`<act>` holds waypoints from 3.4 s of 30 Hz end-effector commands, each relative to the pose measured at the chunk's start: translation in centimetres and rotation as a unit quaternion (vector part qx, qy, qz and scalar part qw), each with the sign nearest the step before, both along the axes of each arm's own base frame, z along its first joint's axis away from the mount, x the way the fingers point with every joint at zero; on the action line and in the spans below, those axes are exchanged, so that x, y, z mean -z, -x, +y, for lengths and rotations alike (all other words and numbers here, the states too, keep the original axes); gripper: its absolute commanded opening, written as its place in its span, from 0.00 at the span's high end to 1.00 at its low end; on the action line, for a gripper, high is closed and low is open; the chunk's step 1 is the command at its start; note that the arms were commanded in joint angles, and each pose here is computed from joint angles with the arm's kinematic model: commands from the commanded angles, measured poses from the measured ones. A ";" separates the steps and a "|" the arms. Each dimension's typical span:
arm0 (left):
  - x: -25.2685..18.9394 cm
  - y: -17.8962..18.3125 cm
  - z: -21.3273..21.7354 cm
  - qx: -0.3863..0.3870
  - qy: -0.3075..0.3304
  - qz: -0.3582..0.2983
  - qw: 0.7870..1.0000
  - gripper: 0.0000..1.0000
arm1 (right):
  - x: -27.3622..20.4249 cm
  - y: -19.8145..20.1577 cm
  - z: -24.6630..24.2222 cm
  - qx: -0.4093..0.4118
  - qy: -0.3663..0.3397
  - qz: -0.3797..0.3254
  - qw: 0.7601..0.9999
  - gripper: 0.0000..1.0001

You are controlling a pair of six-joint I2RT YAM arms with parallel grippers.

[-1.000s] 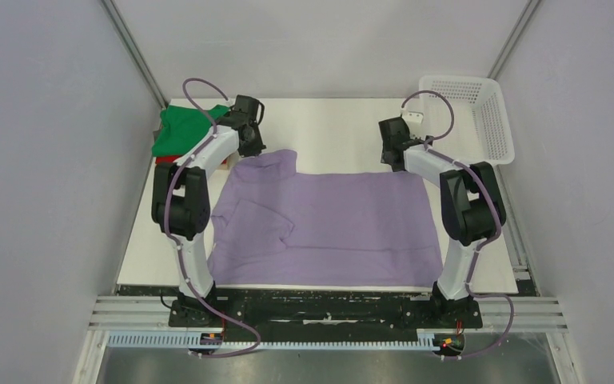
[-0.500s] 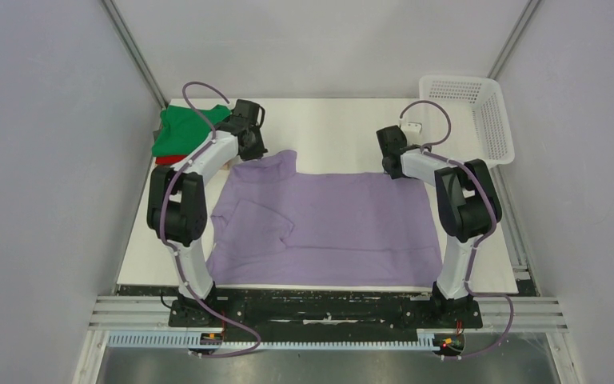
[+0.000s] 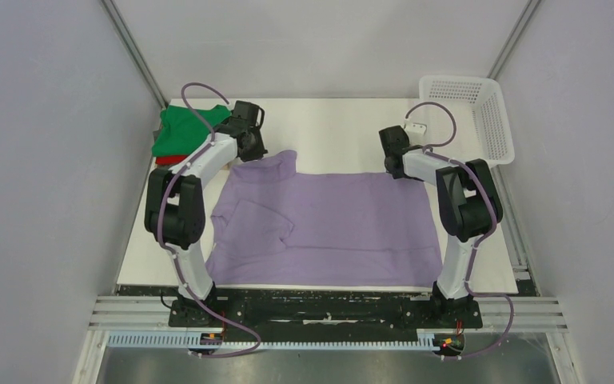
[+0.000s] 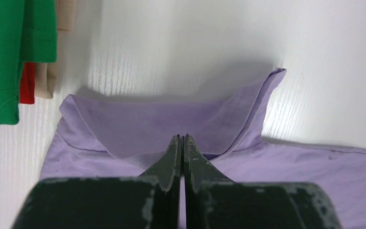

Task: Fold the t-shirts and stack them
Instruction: Grab the side of the flattened tshirt furthest away from the robot with both arms, then fold the other side of the tshirt into a rectangle

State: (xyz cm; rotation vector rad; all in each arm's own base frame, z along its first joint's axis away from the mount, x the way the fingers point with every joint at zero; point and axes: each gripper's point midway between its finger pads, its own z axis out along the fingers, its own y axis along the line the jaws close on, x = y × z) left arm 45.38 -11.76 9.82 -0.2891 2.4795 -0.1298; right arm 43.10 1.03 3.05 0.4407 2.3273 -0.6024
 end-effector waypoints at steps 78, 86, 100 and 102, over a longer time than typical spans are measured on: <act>-8.2 22.5 5.3 -0.140 0.107 -0.099 0.979 0.98 | -6.7 13.7 1.2 -0.119 -0.066 -0.146 0.980 1.00; -8.3 25.6 5.8 -0.139 0.128 -0.103 0.977 0.98 | -7.8 14.7 1.4 -0.131 -0.071 -0.155 0.977 1.00; -4.3 30.1 4.7 -0.158 0.216 -0.059 0.962 0.95 | -4.8 17.0 1.1 -0.124 -0.084 -0.136 0.979 0.97; -3.5 31.3 5.4 -0.181 0.218 -0.054 0.957 0.91 | -4.3 17.6 1.0 -0.111 -0.096 -0.135 0.980 0.81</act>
